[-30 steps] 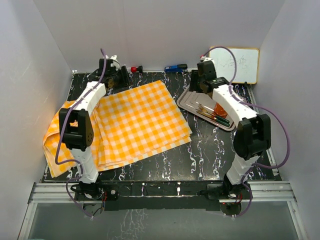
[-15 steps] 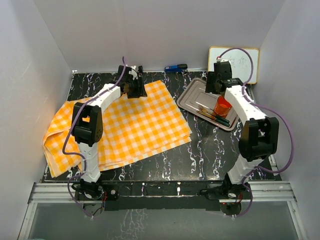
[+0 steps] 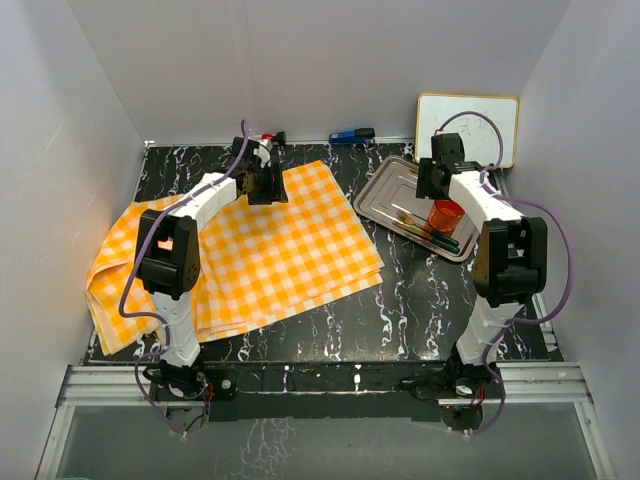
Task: Set the dinner table for one person
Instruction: Pick up the cup at the center of the board.
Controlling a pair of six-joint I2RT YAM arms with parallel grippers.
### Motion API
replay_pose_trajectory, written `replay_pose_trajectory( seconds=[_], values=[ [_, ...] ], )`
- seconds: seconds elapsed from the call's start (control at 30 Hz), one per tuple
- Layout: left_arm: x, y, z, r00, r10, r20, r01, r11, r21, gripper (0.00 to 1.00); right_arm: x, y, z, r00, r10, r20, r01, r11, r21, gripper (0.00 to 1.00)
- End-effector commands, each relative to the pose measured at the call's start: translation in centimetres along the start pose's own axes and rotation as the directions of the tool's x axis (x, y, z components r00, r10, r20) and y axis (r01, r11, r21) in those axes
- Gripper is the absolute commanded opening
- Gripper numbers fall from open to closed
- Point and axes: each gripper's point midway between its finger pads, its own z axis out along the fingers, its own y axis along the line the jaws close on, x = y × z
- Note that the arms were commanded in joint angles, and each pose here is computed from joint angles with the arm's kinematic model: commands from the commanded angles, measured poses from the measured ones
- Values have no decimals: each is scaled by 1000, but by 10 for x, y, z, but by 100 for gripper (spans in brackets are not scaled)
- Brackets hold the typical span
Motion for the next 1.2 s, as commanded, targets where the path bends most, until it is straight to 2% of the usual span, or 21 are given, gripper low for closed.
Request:
replay_pose_trajectory(
  seconds=[0.0,0.13,0.37,0.43,0.53,0.57,0.67,0.77,0.9,1.17],
  values=[
    [-15,-6,-32,998,28,60,-28,1000,-12,52,-17,-4,5,998,17,57,-16,1000,-17,56],
    [-14,-3,-32,998,30,57,-28,999,-33,52,-4,3,16,999,32,24,-30,998,-61,53],
    [-11,4,-29,999,34,40,-31,997,-64,52,19,10,30,999,40,-27,-43,995,-90,34],
    [-10,7,-29,999,36,36,-33,996,-78,52,20,10,31,999,46,-24,-48,995,-88,27],
    [-10,11,-31,998,47,35,-43,994,-103,52,18,11,31,998,54,-25,-56,994,-90,2],
    [-10,12,-32,998,51,36,-47,993,-109,52,19,11,31,998,58,-29,-60,994,-87,0],
    [-12,15,-36,997,61,44,-55,990,-127,52,18,11,32,997,69,-40,-72,994,-86,0],
    [-13,17,-40,996,68,53,-60,988,-142,52,12,-1,28,995,96,-13,-96,995,-19,0],
    [-12,21,-42,996,76,53,-66,985,-160,52,-10,-19,10,990,118,79,-123,991,61,0],
    [-14,22,-46,995,70,72,-57,984,-166,52,-82,-26,-51,951,150,270,-164,986,32,0]
  ],
)
